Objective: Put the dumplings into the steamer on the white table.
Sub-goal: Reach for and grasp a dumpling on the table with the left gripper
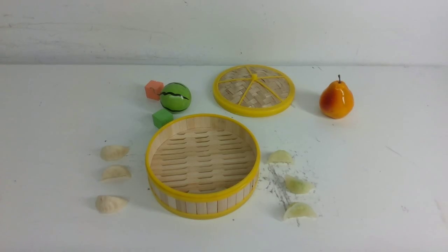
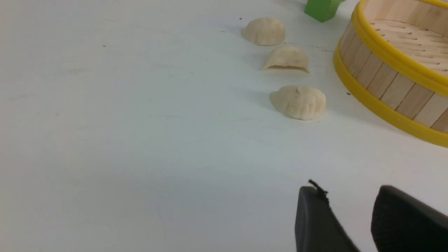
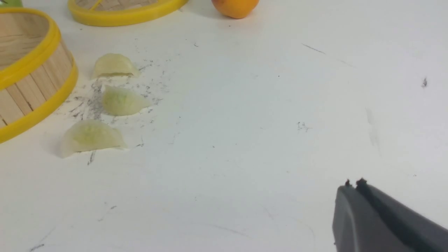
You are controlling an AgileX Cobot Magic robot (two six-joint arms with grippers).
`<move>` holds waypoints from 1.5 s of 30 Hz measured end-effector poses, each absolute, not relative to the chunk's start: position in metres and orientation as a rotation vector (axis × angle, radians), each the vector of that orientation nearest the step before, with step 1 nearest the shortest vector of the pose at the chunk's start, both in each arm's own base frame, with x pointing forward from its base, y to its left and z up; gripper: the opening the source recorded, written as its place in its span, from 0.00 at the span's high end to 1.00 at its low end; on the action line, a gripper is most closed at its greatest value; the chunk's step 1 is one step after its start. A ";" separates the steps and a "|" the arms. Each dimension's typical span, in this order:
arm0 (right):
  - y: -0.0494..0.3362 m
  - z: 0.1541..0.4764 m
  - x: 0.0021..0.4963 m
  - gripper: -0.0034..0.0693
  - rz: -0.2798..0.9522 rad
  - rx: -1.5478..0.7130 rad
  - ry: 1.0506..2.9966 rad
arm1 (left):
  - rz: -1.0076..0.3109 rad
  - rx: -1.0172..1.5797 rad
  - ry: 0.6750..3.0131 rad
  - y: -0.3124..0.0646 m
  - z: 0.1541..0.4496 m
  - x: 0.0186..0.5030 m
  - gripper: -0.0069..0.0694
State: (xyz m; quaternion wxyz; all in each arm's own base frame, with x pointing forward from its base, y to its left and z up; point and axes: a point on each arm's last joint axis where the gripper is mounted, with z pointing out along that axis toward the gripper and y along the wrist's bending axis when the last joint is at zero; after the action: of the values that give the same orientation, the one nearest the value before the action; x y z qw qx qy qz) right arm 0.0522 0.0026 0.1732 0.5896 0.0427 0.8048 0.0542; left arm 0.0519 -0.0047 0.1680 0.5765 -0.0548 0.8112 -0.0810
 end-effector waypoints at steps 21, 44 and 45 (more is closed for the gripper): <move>0.001 0.200 0.057 0.98 0.069 0.037 1.545 | -0.196 -0.103 1.194 -0.001 0.231 0.051 0.60; 0.006 0.304 0.024 0.97 0.317 0.063 0.901 | -0.634 -0.289 0.984 -0.002 0.339 0.016 0.87; 0.004 0.323 0.020 0.97 0.276 0.073 0.954 | -0.561 -0.286 1.072 -0.002 0.354 0.022 0.93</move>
State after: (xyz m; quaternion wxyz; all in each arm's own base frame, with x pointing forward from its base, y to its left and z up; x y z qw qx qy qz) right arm 0.0204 0.0043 0.3233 0.8785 0.0350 0.4577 0.1324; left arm 0.0216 -0.0016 0.3540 0.8129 -0.1339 0.5021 -0.2630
